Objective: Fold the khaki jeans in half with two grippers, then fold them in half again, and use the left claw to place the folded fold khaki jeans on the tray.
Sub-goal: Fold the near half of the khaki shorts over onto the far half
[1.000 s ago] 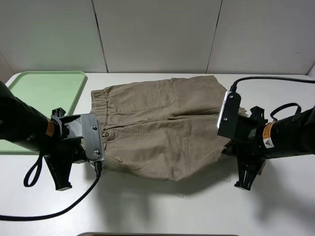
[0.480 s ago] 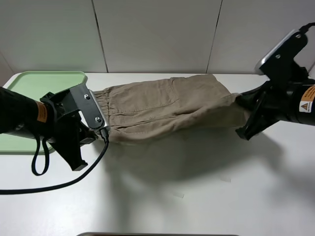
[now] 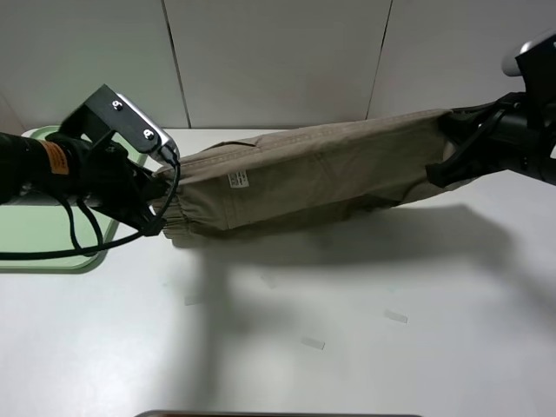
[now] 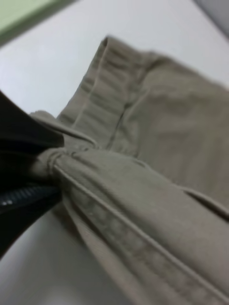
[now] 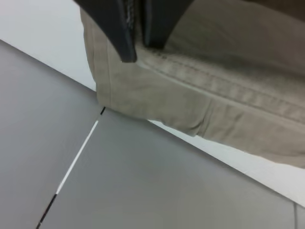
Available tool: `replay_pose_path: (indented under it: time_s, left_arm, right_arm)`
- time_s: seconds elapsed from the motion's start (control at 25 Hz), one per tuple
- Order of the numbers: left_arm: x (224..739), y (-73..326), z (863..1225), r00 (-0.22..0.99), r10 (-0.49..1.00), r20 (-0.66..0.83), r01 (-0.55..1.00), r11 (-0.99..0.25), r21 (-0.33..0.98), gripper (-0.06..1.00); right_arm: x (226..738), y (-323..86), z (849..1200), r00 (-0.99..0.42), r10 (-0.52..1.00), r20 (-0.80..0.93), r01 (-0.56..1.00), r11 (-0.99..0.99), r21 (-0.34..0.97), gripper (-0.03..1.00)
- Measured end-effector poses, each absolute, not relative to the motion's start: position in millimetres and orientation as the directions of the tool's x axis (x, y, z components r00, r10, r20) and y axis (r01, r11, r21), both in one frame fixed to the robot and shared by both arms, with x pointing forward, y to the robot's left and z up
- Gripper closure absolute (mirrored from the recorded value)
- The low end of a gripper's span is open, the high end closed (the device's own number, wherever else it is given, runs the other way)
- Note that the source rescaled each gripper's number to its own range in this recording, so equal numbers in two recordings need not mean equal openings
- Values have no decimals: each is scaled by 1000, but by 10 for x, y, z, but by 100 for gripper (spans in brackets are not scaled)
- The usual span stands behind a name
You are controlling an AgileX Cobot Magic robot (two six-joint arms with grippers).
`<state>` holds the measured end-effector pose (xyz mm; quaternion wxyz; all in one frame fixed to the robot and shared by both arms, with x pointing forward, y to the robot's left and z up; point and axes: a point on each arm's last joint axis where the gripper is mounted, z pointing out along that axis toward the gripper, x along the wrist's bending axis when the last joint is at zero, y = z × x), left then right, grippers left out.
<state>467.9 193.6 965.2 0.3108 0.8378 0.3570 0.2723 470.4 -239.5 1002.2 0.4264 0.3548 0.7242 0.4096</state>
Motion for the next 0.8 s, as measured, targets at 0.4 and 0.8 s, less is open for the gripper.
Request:
replay_pose_path:
  time_s: [0.4, 0.8]
  left_arm:
    - [4883, 2210, 9774, 479, 837, 265, 375, -468, 801, 87]
    - [4989, 2365, 9835, 431, 839, 331, 289, -476, 831, 93]
  right_arm:
    - [5446, -2210, 9986, -384, 872, -304, 182, 394, 901, 97]
    - [5736, -2113, 9907, -393, 863, -316, 133, 393, 910, 97]
